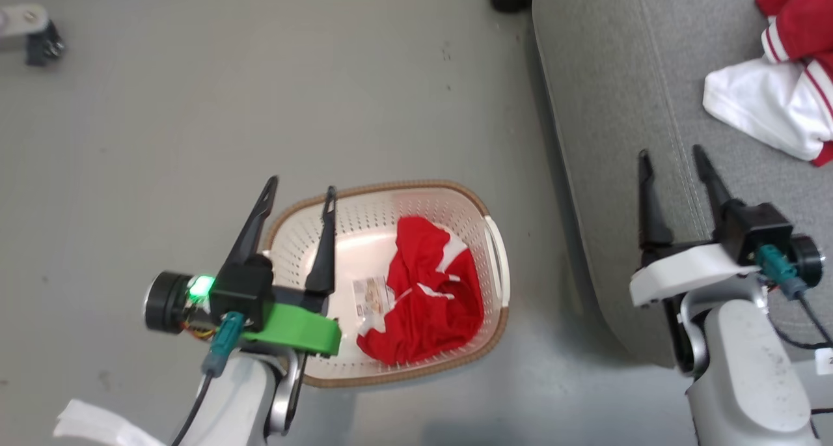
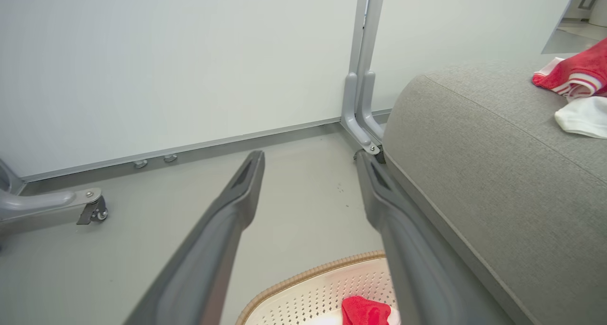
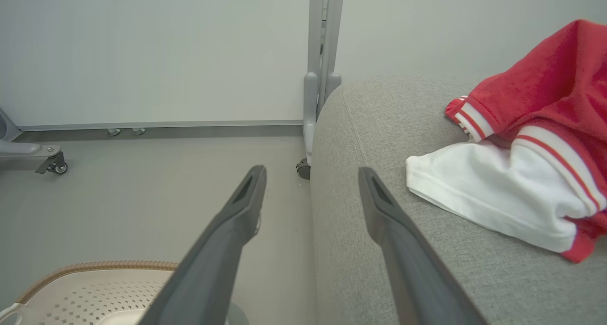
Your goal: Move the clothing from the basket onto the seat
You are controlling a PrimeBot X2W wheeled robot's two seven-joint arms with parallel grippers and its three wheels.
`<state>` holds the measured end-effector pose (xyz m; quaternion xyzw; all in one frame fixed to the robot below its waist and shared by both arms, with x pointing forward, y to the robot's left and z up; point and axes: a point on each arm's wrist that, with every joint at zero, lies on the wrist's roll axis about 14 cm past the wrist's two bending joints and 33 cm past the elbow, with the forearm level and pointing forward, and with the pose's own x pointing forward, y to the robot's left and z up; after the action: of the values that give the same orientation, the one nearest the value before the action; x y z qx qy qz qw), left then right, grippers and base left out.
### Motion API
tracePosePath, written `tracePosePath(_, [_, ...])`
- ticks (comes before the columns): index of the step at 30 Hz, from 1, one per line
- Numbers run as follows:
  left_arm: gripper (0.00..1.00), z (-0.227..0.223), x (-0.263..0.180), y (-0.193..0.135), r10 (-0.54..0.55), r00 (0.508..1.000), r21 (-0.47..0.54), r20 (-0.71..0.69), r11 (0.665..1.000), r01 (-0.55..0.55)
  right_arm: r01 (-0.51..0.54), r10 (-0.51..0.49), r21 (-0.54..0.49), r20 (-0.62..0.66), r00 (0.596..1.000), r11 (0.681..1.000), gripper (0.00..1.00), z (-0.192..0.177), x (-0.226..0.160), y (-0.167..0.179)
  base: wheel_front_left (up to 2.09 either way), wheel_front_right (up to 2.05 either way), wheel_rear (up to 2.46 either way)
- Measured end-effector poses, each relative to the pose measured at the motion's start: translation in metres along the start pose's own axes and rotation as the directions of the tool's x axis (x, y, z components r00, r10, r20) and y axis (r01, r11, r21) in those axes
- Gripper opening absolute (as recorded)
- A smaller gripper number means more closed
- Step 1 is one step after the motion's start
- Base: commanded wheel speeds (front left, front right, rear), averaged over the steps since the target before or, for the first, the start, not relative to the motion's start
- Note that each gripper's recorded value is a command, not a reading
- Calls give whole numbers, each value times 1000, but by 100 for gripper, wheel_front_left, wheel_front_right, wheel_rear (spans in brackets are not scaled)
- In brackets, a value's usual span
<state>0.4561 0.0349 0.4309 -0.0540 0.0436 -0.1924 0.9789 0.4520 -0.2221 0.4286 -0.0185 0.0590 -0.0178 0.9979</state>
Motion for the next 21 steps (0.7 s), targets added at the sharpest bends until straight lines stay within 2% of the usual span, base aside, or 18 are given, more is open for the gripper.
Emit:
tracePosePath(6, [100, 31, -39, 38, 158, 986, 12, 58, 987, -159, -139, 134, 59, 82, 988, 988, 100, 31, -20, 50, 0, 0, 0])
tracePosePath(11, [100, 60, -74, 56, 256, 957, 3, 135, 966, -259, -208, 193, 91, 155, 969, 974, 100, 56, -40, 72, 0, 0, 0])
tracePosePath(15, [100, 79, -99, 53, 258, 947, 30, 192, 963, -268, -244, 219, 100, 212, 952, 965, 100, 75, -61, 83, 0, 0, 0])
tracePosePath(17, [100, 84, -113, 50, 259, 943, 41, 208, 961, -273, -256, 235, 72, 219, 947, 964, 100, 77, -73, 86, 0, 0, 0])
tracePosePath(21, [100, 94, -135, 45, 259, 935, 42, 242, 960, -277, -242, 221, 55, 249, 943, 969, 100, 85, -93, 81, 0, 0, 0])
